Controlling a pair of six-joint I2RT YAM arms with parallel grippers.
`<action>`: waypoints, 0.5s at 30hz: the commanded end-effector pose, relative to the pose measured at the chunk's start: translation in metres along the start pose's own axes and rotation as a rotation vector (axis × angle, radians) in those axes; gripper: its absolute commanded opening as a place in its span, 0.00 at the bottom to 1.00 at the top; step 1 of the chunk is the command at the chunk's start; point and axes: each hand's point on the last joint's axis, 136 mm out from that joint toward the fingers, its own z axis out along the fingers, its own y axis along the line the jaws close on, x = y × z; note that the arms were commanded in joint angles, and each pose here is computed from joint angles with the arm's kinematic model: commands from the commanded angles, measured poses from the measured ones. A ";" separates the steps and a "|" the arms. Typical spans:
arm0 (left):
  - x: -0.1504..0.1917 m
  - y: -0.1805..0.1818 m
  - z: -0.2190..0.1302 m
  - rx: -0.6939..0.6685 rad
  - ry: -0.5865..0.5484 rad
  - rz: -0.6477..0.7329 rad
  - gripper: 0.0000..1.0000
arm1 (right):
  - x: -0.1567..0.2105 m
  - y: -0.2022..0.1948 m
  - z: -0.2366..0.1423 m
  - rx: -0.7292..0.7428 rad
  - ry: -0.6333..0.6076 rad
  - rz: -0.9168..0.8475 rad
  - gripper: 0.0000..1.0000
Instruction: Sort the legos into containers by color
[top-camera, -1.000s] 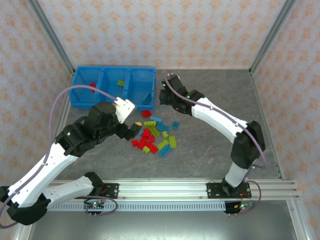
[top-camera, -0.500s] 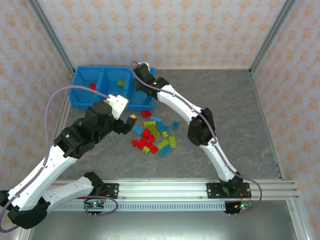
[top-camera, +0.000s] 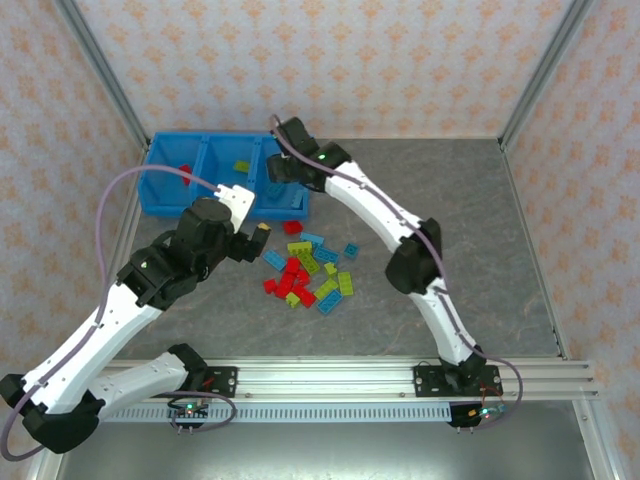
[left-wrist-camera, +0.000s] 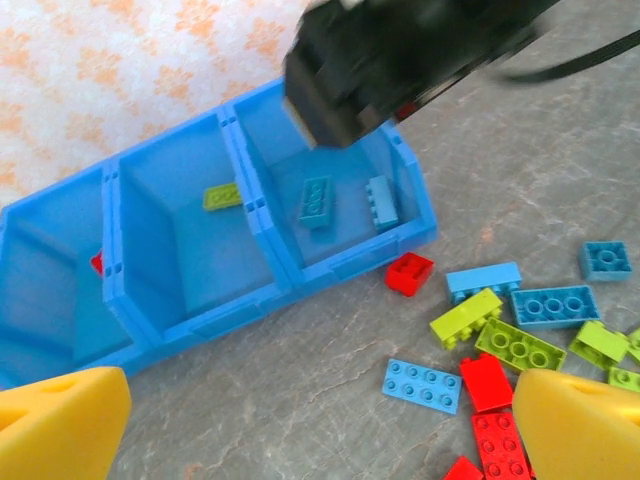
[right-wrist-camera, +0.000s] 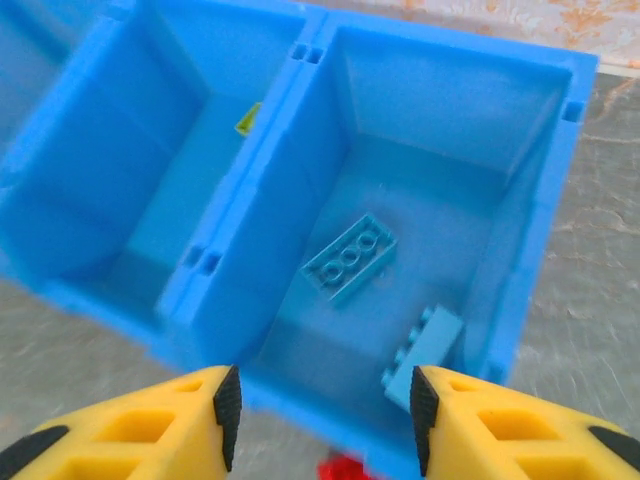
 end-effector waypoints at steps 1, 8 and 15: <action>-0.002 0.021 -0.002 -0.113 0.016 -0.162 1.00 | 0.002 0.017 -0.093 -0.147 0.023 0.002 0.54; 0.055 -0.028 0.019 0.041 0.252 -0.558 1.00 | 0.078 -0.014 -0.176 -0.198 0.033 0.090 0.64; 0.142 -0.062 0.054 0.040 0.479 -0.603 1.00 | 0.148 -0.041 -0.214 -0.240 0.033 0.202 0.70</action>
